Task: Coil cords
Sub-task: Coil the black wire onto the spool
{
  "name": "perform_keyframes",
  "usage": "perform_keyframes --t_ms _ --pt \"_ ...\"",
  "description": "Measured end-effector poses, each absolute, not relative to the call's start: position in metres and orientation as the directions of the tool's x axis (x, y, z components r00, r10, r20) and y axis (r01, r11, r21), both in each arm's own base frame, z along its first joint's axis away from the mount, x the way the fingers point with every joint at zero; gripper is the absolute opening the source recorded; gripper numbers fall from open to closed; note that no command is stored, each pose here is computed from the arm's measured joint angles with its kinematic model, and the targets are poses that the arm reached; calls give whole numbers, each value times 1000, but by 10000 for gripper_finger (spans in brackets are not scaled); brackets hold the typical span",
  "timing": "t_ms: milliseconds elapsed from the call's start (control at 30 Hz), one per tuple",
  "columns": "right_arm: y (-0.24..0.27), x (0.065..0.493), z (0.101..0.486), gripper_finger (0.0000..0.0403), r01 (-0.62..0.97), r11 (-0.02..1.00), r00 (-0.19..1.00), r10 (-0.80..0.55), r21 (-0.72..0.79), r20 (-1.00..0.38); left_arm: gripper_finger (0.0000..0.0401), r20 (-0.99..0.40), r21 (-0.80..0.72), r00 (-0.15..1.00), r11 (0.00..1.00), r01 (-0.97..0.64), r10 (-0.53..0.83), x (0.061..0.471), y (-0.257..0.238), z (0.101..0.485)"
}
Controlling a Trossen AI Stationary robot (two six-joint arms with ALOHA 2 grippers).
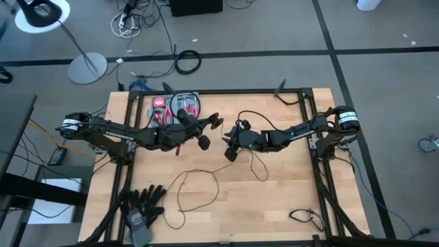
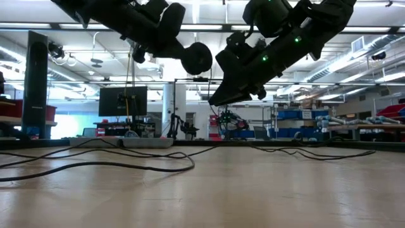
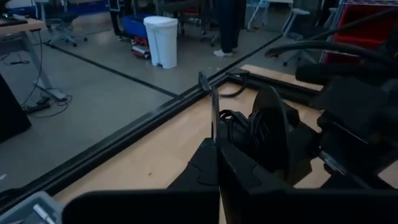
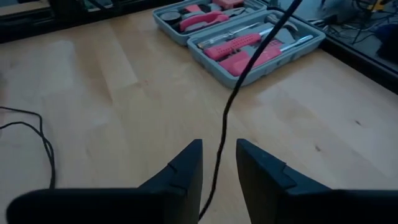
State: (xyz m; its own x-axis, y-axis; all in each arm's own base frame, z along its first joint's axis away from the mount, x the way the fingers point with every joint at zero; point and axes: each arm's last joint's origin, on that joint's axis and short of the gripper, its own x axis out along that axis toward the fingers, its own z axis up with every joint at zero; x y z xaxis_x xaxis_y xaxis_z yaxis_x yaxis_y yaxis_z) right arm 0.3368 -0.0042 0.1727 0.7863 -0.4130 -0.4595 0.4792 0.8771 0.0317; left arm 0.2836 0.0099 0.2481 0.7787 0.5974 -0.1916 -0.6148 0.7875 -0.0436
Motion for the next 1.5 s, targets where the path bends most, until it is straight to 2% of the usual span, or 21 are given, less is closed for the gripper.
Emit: perform_keyframes --t_ms 300,400,467,533,700,867,967,1067,1233,1500 --pt "-9 336 172 88 490 872 778 -422 28 -466 0 -144 -75 806 806 -587 574 285 9 254" --pt "-9 336 171 60 490 872 773 -423 21 -473 0 -141 -77 807 807 -586 573 285 9 254" --pt "-8 336 171 22 481 877 772 -421 5 -476 0 -141 -77 808 807 -586 573 285 9 254" --pt "-5 336 171 9 466 885 777 -414 -8 -474 0 -141 -77 807 807 -586 573 285 9 254" --pt "2 340 170 3 439 897 809 -375 42 -453 0 -141 -79 807 806 -586 573 285 9 254" --pt "6 356 141 2 403 904 839 -302 145 -452 0 -164 -71 806 808 -585 569 285 9 252" --pt "19 366 131 1 359 924 861 -273 132 -429 0 -215 -76 788 794 -603 577 283 6 246" --pt "31 375 138 1 317 944 887 -261 90 -380 0 -243 -97 749 753 -651 617 278 2 235" --pt "43 376 141 1 280 960 889 -266 -18 -372 0 -283 -205 750 726 -656 598 269 1 208" --pt "37 379 138 0 220 974 865 -167 58 -474 0 -284 -316 816 755 -575 503 283 -3 177"
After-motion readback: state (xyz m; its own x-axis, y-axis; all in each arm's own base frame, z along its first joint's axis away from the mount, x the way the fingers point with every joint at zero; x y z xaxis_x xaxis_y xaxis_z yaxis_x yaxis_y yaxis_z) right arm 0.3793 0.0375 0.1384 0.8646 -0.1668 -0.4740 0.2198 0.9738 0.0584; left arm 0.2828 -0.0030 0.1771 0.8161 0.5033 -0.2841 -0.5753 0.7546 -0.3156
